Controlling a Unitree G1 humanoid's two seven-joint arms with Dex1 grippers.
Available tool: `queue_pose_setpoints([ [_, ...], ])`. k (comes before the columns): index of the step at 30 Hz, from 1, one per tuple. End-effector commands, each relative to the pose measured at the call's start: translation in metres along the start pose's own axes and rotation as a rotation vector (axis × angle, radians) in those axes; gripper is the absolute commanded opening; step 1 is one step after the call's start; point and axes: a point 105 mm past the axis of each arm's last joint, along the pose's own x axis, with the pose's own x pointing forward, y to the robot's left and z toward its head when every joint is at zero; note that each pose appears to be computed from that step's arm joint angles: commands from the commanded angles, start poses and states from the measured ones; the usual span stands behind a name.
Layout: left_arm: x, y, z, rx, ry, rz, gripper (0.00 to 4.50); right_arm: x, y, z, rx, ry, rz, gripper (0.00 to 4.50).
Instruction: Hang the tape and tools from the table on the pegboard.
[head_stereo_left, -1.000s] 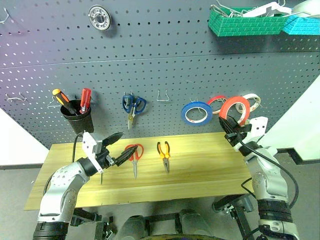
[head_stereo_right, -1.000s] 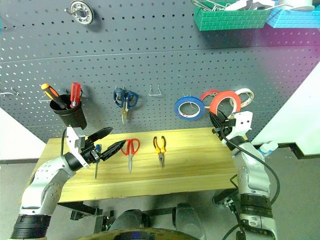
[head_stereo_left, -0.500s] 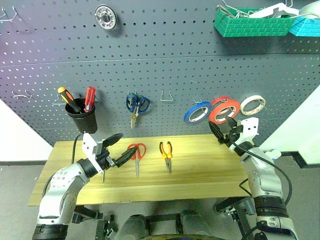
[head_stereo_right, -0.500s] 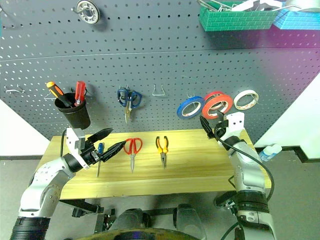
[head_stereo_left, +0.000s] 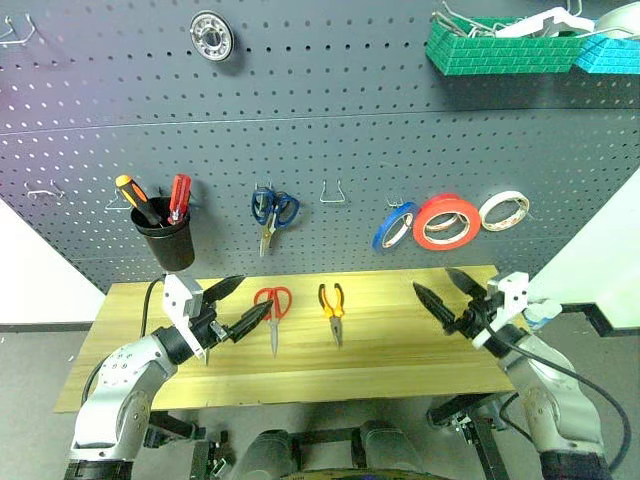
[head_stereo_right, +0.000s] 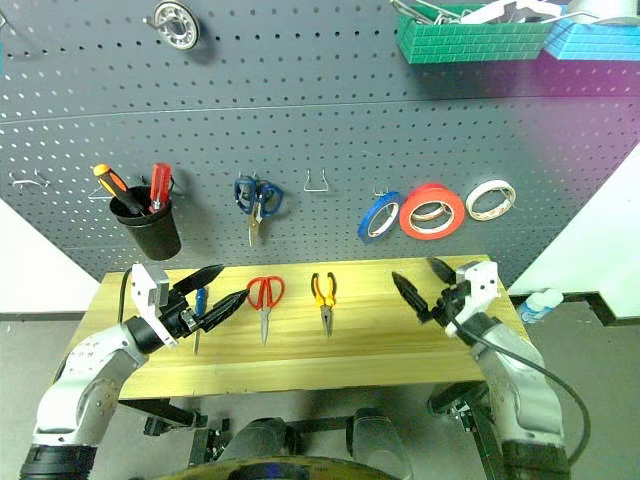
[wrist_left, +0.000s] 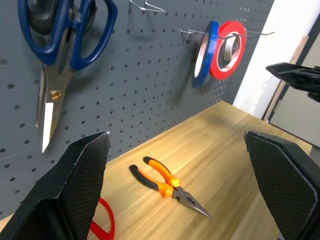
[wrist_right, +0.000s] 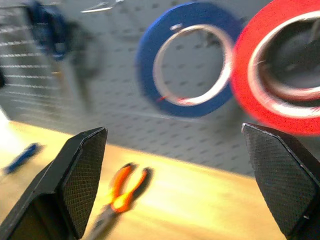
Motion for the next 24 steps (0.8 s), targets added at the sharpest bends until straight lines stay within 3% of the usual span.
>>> queue_pose_setpoints([
  [1, -0.002, 0.000, 0.015, 0.043, -0.042, -0.004, 4.50, 0.004, 0.033, 0.012, -0.005, -0.015, 0.183, 4.49],
  [5, -0.003, 0.001, 0.015, 0.052, -0.036, 0.001, 4.50, 0.007, 0.040, 0.012, -0.014, 0.009, 0.247, 4.49],
  [14, -0.033, 0.003, 0.010, 0.045, -0.005, 0.085, 4.50, 0.044, 0.025, 0.005, -0.099, 0.027, 0.177, 4.49],
  [24, -0.065, -0.004, 0.010, 0.038, 0.028, 0.172, 4.50, 0.076, 0.049, -0.016, -0.112, 0.111, 0.170, 4.49],
])
